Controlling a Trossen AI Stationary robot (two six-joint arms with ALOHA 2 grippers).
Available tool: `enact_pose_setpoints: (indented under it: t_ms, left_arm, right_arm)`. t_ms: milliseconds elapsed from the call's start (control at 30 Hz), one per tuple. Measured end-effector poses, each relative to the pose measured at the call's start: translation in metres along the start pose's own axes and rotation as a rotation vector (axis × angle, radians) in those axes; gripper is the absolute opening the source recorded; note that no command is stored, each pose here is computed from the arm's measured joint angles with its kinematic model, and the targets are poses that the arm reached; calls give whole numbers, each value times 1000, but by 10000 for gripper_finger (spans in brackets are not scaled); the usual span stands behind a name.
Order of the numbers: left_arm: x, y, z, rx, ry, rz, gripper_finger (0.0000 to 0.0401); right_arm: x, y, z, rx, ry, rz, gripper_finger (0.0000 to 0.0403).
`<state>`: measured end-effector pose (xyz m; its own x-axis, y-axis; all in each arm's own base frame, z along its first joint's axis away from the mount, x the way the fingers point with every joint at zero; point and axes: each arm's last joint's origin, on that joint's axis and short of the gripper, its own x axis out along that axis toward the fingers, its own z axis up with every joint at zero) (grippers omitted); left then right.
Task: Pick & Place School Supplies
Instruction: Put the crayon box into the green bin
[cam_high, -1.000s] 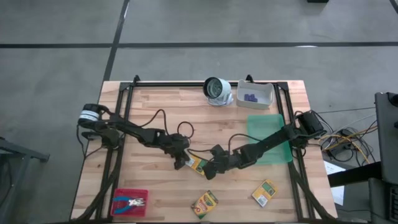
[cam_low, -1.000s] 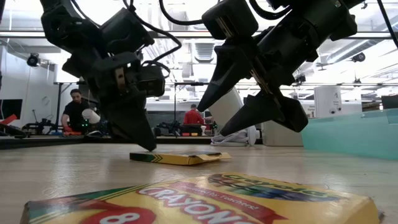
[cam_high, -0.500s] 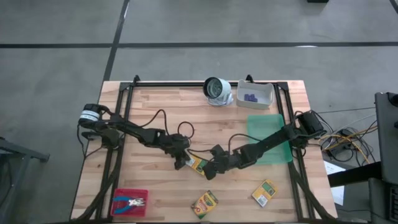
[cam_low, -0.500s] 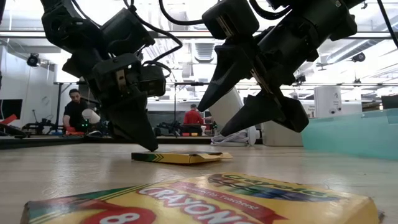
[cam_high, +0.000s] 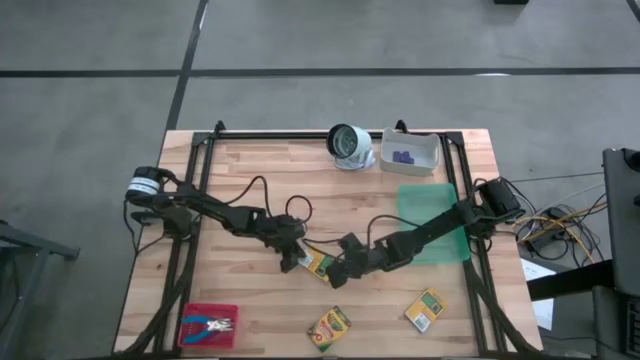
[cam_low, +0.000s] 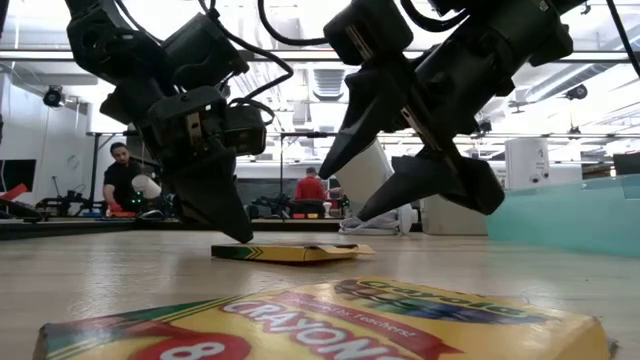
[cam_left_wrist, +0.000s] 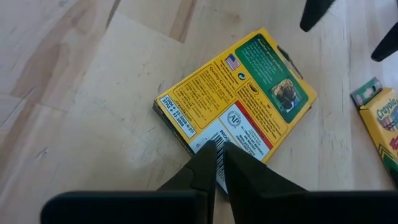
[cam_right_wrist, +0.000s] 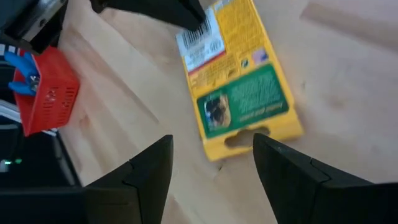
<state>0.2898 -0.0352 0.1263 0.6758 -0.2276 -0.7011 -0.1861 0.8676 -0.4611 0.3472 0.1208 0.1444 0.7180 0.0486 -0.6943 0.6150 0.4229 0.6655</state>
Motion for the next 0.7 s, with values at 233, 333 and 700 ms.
enact_pose_setpoints:
  t_ms: [233, 333, 700]
  left_arm:
    - [-3, 0, -1, 2, 12, 10, 37]
    - [-3, 1, -1, 5, 16, 14, 37]
    - [-3, 2, -2, 2, 27, 23, 37]
  right_arm:
    - [0, -1, -1, 78, 30, -5, 214]
    - [0, -2, -1, 88, 26, -17, 214]
    - [2, -12, -3, 179, 30, -115, 215]
